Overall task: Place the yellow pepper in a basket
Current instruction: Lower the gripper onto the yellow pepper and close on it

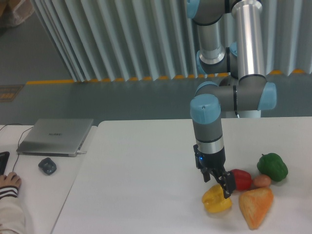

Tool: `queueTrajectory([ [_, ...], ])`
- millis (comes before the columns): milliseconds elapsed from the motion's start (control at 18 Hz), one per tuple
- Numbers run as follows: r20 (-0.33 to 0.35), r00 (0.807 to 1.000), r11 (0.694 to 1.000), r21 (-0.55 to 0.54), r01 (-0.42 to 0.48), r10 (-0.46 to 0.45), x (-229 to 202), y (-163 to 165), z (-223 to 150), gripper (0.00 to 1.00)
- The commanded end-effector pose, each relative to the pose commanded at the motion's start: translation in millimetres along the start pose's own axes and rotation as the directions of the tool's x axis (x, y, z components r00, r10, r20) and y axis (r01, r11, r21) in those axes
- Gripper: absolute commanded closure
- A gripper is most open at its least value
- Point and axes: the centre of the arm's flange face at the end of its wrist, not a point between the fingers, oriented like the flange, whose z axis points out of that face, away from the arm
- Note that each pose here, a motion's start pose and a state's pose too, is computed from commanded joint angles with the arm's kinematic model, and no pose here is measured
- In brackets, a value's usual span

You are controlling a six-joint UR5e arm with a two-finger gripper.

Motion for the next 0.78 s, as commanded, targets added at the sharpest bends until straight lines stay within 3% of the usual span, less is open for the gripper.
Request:
queueTrajectory([
  [778,-0.022,1.000,0.999,-0.042,0.000,-0.001,2.9,-4.6,36.9,0.00],
])
